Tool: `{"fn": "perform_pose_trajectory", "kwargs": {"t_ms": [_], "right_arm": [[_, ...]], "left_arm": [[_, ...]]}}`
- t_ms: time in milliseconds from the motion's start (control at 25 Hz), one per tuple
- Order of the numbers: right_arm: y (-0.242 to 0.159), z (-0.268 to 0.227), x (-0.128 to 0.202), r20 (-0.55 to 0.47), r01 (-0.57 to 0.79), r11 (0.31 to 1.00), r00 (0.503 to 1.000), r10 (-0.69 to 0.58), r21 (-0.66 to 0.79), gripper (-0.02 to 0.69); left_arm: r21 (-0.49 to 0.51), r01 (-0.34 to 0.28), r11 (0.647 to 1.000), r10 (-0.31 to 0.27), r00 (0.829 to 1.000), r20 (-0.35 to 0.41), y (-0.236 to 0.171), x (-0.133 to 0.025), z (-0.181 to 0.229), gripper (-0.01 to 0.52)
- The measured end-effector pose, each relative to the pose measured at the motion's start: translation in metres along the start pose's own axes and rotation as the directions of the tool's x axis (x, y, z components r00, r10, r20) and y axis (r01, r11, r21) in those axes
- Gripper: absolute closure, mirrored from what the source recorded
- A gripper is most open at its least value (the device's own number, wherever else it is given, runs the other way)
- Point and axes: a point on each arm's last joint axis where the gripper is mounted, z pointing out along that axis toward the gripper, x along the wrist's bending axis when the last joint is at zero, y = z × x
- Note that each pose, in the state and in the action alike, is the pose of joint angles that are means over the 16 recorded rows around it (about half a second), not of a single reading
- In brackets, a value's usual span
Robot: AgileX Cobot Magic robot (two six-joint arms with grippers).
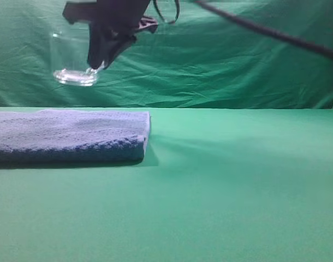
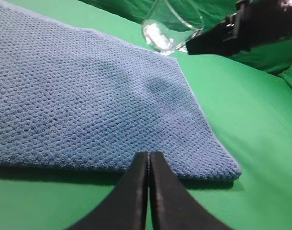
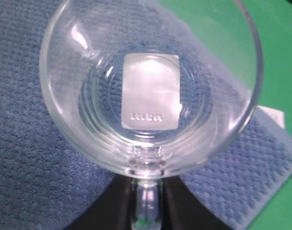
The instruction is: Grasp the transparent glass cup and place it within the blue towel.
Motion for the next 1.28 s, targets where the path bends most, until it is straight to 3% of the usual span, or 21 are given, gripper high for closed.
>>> {"fn": "perform_pose_trajectory", "kwargs": {"t_ms": [240, 440, 640, 920, 1280], "right_arm": [[0.003, -0.005, 0.002, -0.005, 0.006, 1.0, 1.0, -0.006, 0.006, 0.372], [0.02, -0.047, 0.003, -0.005, 0.002, 1.0, 1.0, -0.002, -0.01, 0.352], [0.04, -0.117, 0.006, 0.005, -0.027, 0.999, 1.0, 0.027, -0.038, 0.42], [0.052, -0.232, 0.014, 0.034, -0.088, 0.991, 0.995, 0.092, -0.097, 0.635], [0.029, -0.333, 0.033, 0.04, -0.134, 0.978, 0.989, 0.143, -0.161, 0.665]], "left_arm": [[0.0, 0.0, 1.0, 0.0, 1.0, 0.0, 0.0, 0.0, 0.0, 0.514], [0.0, 0.0, 1.0, 0.0, 1.0, 0.0, 0.0, 0.0, 0.0, 0.514], [0.0, 0.0, 1.0, 0.0, 1.0, 0.0, 0.0, 0.0, 0.0, 0.514], [0.0, 0.0, 1.0, 0.0, 1.0, 0.0, 0.0, 0.0, 0.0, 0.514], [0.0, 0.0, 1.0, 0.0, 1.0, 0.0, 0.0, 0.0, 0.0, 0.514]]}}
